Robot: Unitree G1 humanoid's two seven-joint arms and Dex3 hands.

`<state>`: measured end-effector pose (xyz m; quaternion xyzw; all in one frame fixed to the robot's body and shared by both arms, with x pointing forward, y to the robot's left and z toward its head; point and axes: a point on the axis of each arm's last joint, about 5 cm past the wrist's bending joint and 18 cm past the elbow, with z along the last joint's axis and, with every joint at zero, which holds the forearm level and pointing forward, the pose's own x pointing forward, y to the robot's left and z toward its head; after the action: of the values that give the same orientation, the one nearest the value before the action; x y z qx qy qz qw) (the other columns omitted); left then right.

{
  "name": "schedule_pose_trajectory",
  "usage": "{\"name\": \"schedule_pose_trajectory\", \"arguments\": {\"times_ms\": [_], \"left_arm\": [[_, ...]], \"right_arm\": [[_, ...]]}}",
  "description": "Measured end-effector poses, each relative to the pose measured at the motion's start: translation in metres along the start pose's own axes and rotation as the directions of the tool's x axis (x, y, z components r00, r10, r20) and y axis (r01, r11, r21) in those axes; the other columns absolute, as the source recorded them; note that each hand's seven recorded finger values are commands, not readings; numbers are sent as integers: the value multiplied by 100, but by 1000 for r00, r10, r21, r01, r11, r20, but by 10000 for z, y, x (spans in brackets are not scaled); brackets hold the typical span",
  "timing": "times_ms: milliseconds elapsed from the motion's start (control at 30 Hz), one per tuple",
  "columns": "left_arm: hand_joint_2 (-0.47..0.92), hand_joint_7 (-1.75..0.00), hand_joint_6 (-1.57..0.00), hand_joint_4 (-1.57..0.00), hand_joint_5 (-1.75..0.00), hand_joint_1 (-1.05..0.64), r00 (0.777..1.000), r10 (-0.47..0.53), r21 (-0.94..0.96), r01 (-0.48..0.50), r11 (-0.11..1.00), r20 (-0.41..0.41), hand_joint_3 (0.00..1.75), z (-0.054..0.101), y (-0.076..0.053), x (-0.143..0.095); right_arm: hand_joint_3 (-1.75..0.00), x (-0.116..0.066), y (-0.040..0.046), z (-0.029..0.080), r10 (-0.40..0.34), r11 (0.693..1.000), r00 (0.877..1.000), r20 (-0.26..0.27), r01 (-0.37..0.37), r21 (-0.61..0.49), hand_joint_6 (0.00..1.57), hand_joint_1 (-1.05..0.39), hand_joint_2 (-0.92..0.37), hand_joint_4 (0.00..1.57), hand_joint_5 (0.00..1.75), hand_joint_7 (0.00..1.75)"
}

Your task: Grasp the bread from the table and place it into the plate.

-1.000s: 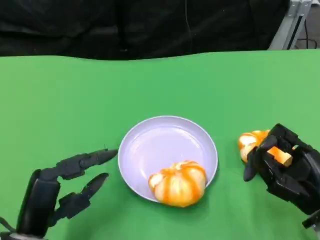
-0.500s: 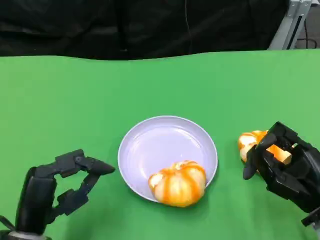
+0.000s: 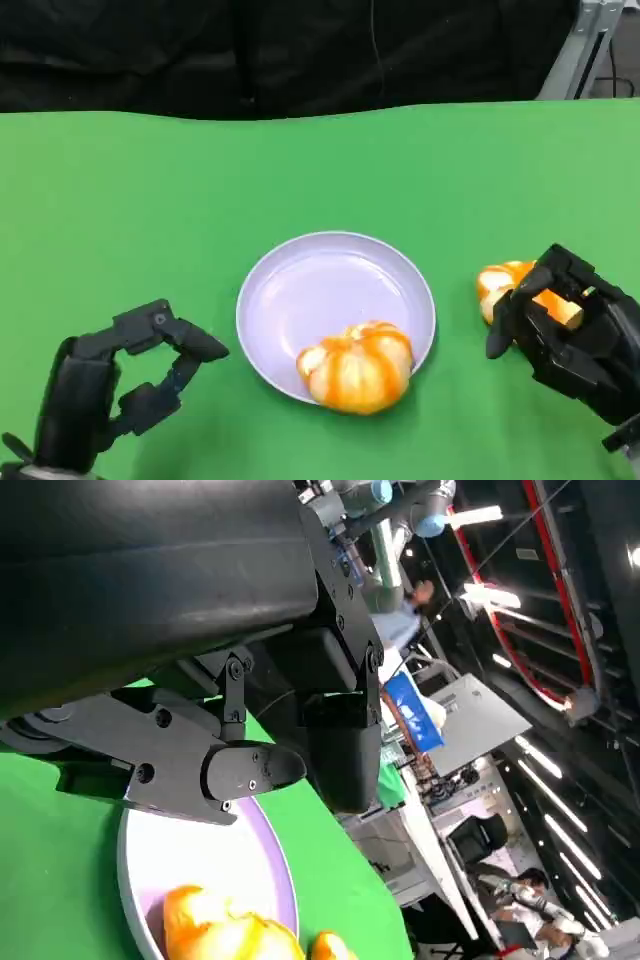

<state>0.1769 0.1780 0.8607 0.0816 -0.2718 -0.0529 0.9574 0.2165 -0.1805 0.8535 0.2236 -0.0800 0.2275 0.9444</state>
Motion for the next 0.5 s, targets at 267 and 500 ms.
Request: {"name": "schedule_pose_trajectory", "arguments": {"times_ms": [267,500], "left_arm": [[92,-107,-84,-75,-126,-5,1000,4,-5,-4,1000,8,47,12,-15,1],[92,-105,-86,-75,-126,-4,1000,7,-8,-7,1000,9,48,12,-23,0]], "right_arm": [[-85,-1,0,9,0,1000,1000,15,0,-14,53,-1,-81,57,175,143],[-83,-1,0,7,0,1000,1000,12,0,-11,54,-1,-82,58,175,142]]}}
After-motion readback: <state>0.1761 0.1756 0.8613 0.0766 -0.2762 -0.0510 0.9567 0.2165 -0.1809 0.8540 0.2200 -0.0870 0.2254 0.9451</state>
